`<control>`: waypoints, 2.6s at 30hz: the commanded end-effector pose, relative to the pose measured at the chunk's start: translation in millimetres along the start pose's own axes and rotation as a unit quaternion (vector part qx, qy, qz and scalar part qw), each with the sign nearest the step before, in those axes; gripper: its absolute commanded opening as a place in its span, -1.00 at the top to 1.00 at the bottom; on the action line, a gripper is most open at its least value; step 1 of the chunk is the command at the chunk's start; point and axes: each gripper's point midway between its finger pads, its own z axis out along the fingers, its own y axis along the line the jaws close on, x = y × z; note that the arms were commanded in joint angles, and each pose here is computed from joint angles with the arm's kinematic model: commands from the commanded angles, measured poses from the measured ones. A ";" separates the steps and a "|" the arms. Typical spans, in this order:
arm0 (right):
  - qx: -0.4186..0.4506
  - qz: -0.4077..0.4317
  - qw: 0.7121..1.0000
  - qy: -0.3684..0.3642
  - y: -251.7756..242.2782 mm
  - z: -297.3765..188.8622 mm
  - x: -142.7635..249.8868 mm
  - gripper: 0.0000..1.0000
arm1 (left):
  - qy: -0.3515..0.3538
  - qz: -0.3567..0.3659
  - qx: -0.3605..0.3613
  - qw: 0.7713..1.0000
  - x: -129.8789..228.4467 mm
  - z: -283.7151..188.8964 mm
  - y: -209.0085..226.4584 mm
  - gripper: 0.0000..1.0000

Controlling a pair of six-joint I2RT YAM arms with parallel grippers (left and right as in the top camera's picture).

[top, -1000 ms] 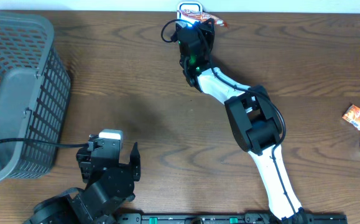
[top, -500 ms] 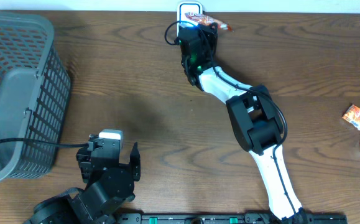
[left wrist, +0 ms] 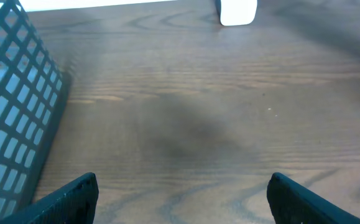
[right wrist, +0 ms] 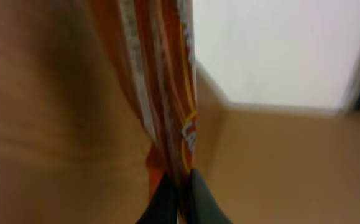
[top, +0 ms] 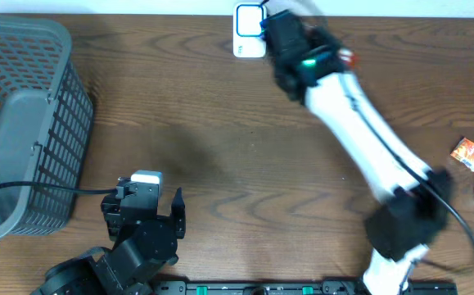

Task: Scan the item barcode

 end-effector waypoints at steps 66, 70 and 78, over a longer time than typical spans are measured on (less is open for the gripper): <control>-0.220 0.486 0.675 -0.510 -245.5 -308.7 105.4 -0.99 | -0.002 -0.006 -0.006 1.000 0.0 0.5 2.4 -0.74; -0.206 0.497 0.669 -0.513 -220.4 -317.0 121.3 -0.98 | -0.003 -0.007 -0.005 1.000 -0.4 0.5 2.1 -0.74; -0.205 0.486 0.642 -0.557 -190.7 -333.3 143.4 -0.99 | -0.191 -0.107 -0.086 0.972 -84.9 -18.5 24.2 -0.74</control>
